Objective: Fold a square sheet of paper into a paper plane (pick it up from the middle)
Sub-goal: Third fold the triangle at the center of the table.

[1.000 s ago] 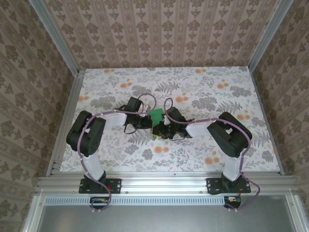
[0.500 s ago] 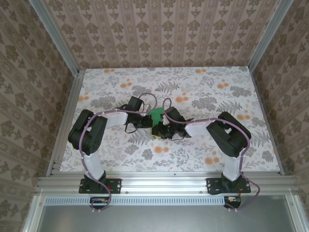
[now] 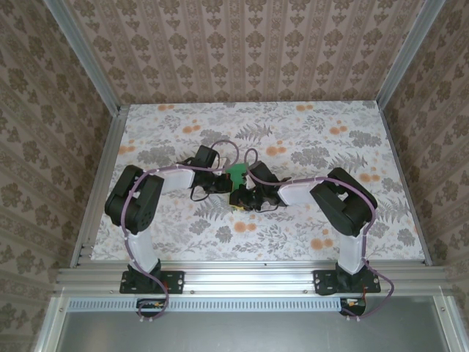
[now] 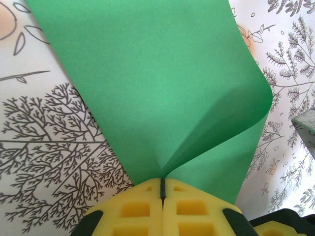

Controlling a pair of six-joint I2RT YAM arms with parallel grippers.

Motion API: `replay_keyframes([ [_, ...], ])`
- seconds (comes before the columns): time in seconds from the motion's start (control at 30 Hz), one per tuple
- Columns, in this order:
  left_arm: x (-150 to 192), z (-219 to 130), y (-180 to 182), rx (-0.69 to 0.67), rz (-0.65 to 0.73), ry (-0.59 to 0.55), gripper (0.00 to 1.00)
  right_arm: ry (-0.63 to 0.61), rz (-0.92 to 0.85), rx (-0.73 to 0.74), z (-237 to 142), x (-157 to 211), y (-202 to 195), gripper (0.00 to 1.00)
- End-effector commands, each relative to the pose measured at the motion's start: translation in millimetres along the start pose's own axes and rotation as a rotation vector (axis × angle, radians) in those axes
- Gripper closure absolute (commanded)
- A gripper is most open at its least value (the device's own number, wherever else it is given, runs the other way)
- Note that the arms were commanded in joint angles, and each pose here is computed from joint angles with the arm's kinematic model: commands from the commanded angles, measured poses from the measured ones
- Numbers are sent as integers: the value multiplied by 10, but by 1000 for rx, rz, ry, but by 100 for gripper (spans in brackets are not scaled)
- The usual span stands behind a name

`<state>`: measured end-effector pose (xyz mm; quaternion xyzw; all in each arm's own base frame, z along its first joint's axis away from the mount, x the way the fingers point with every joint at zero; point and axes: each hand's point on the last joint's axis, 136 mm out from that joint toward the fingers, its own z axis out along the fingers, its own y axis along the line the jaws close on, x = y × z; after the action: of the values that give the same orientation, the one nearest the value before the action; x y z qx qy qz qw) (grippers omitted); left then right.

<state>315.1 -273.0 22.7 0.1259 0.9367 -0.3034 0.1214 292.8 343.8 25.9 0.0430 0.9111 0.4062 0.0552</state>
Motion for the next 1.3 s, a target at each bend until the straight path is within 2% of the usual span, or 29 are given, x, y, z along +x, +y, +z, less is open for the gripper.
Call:
replay_keyframes([
  [0.0,31,51,30,-22,-9,18,100,-19,-54,-27,-119,-24,169,75],
  [0.2,16,9,-32,-3,-3,11,100,-115,-87,95,-423,-144,-44,72],
  [0.43,-39,-94,-162,23,24,-10,100,-159,-47,278,-493,-246,-371,70],
  [0.67,-63,-147,-238,32,42,-14,100,-207,-82,266,-529,-401,-258,63],
  [1.27,-85,-105,-157,-6,32,-18,100,-217,-87,260,-366,-657,-267,62],
])
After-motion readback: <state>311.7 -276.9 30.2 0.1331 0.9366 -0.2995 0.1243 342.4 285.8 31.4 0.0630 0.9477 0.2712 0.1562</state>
